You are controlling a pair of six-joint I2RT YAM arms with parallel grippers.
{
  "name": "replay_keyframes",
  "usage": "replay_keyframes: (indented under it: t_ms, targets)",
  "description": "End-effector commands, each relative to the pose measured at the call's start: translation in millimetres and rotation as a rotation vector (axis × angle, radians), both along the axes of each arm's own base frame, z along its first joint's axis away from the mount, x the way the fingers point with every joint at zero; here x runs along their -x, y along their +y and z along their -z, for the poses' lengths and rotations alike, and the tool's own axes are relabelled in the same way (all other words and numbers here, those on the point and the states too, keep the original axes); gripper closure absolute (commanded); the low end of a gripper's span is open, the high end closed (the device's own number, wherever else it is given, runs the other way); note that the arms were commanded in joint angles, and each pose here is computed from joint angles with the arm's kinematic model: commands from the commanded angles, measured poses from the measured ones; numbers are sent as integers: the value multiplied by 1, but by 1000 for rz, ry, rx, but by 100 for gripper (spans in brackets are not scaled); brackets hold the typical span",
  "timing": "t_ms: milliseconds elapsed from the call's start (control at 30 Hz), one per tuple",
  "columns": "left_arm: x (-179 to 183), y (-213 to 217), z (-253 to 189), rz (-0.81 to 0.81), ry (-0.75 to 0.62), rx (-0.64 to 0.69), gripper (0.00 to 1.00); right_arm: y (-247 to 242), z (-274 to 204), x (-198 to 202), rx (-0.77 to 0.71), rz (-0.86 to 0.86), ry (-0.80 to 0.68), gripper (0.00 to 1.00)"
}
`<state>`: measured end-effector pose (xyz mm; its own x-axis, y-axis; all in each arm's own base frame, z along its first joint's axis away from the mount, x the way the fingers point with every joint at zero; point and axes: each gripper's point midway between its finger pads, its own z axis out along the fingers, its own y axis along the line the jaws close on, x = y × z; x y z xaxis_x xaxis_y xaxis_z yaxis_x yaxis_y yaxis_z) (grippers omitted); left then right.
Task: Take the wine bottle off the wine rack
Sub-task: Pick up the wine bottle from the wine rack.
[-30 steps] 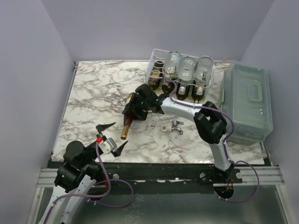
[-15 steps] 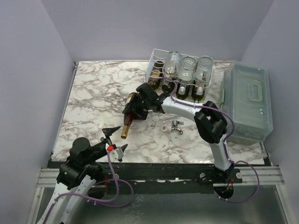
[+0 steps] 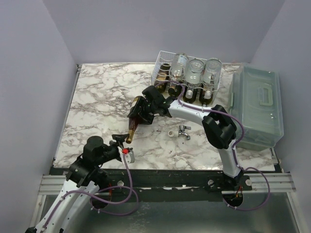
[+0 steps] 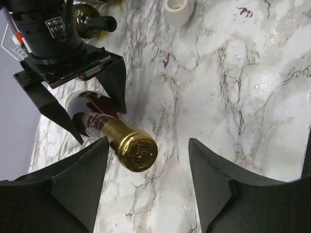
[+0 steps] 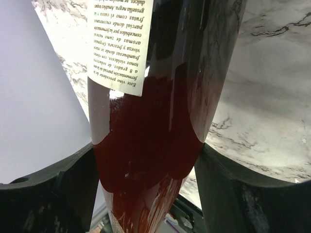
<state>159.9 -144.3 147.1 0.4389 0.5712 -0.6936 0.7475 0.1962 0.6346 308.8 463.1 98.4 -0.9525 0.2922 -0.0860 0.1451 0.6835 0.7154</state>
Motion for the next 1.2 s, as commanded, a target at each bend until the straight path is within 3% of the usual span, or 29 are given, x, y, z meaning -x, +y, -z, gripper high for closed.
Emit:
replay_keyframes:
  t_ms: [0,300,633,900,1067,1167]
  targets:
    - [-8,-3,3,3,-51,-18,34,26,-100,-12,-240,-29,-122,76]
    - [-24,-4,-2,-46,-112,-33,41,27,-103,-10,-254,-31,-110,76]
    - [-28,-1,-5,-78,-128,-31,65,27,-106,-9,-268,-35,-99,76]
    - [-34,2,-20,-110,-155,-31,74,26,-114,-8,-290,-36,-88,76]
    - [-37,3,-39,-117,-188,-33,97,28,-123,-6,-316,-43,-63,76]
    - [-38,3,-50,-118,-201,-37,100,28,-131,-3,-335,-49,-51,74]
